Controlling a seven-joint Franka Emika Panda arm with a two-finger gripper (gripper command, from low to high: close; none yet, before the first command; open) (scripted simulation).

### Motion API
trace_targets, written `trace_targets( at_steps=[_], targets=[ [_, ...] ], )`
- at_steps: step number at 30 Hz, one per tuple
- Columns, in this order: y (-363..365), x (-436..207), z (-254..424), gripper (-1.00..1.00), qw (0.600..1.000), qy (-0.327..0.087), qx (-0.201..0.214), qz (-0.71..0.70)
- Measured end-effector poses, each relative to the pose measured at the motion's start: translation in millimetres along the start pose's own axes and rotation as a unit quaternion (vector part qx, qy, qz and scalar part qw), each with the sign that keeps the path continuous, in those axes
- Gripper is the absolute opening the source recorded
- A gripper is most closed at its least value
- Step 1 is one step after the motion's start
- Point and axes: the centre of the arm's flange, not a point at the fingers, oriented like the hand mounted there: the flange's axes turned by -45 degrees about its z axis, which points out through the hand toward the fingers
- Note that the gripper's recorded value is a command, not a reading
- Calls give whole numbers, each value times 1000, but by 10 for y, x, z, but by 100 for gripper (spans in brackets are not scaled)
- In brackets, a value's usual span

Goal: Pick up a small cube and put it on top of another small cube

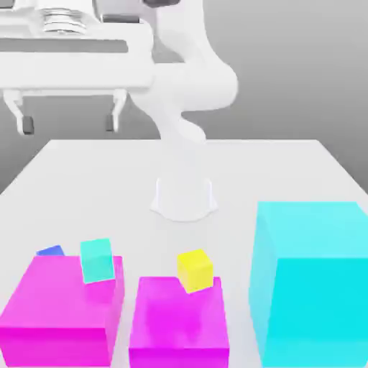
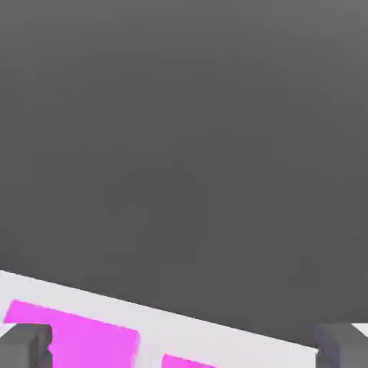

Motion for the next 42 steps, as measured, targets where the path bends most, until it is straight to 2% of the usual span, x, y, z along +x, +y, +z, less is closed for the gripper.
trace_targets(
  at_steps=[9,14,15,18,31,32,42],
  targets=[
    [442,-1225,1031,0,993,-98,26,-67],
    [590,-2031,1313,0,983,-153,36,-95],
    [635,-2093,1287,0,984,-154,33,-85],
    [608,-2605,1429,0,971,-197,46,-124],
    [591,-2968,1999,0,967,-210,48,-140],
    [574,-2994,2047,-100,967,-209,49,-139],
    [613,-2927,1918,-100,966,-210,46,-141]
  ],
)
